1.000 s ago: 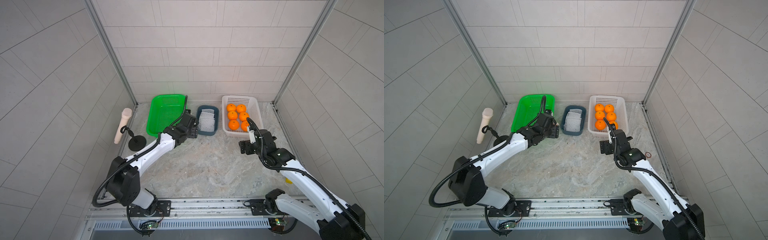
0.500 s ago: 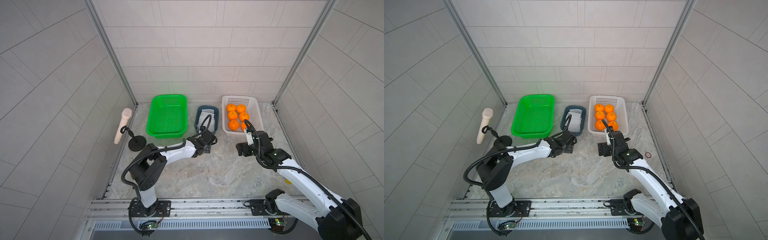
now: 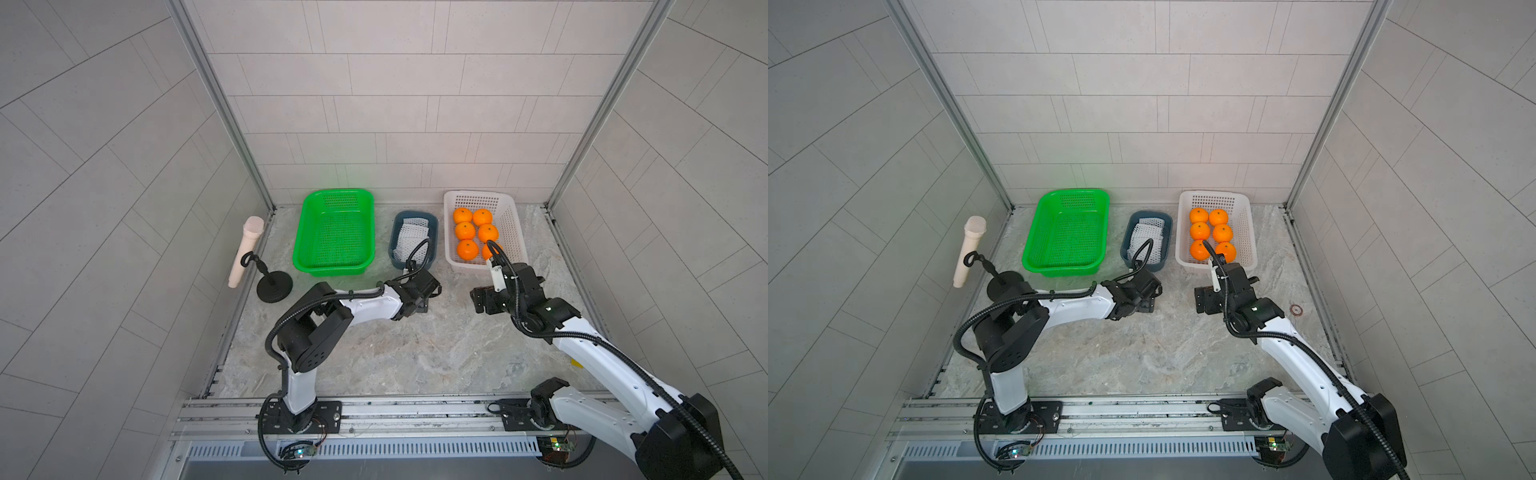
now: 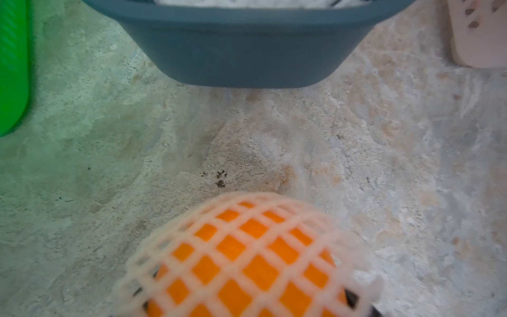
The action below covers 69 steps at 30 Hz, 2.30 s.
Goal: Remove foam nets from oranges
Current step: Place the orange at the center of the board, then remove the foam net from the orange.
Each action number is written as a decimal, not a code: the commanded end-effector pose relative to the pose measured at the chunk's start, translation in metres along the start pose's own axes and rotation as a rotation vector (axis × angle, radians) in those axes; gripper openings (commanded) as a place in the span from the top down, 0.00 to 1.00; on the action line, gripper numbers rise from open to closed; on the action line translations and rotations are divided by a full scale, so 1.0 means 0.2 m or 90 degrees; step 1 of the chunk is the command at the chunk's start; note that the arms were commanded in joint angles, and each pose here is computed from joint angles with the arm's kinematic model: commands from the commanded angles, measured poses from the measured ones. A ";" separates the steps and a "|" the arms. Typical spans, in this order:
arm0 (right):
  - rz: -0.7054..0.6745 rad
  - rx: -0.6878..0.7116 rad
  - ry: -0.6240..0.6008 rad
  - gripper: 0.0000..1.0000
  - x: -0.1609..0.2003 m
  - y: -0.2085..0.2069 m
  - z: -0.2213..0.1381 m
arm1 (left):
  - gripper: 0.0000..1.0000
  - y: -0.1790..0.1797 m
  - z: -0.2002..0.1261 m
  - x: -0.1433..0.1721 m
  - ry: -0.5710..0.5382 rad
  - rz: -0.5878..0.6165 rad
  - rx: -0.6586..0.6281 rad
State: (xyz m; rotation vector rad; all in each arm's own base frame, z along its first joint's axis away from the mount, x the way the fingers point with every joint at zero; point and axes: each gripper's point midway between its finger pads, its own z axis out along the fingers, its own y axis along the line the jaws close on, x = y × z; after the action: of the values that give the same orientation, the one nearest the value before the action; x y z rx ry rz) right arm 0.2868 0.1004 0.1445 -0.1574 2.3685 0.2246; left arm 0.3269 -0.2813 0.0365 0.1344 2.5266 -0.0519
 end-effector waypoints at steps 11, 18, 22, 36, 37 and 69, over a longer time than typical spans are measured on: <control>0.000 0.001 -0.003 0.08 0.00 0.00 0.01 | 0.01 -0.01 -0.02 -0.04 -0.017 -0.017 -0.007; -0.001 0.000 -0.003 0.08 0.00 0.01 0.00 | 0.00 -0.02 -0.06 -0.05 -0.002 0.023 0.004; -0.001 0.001 -0.003 0.07 0.00 0.00 0.00 | 0.00 -0.03 -0.12 -0.07 -0.002 0.037 0.016; -0.002 -0.002 -0.001 0.08 0.00 0.01 0.00 | 0.00 -0.03 -0.29 -0.16 -0.016 0.053 0.049; -0.002 -0.002 -0.002 0.07 0.00 0.01 0.00 | 0.00 -0.02 -0.31 -0.17 -0.019 0.051 0.049; 0.014 -0.098 0.032 0.09 0.06 0.24 0.16 | 0.18 0.02 -0.16 -0.07 0.061 -0.105 0.347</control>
State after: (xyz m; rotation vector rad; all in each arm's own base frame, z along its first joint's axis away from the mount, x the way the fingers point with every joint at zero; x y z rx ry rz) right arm 0.2904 0.1488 0.1182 -0.2220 2.4113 0.4015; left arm 0.3174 -0.2628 0.0695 0.1423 2.5753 -0.7031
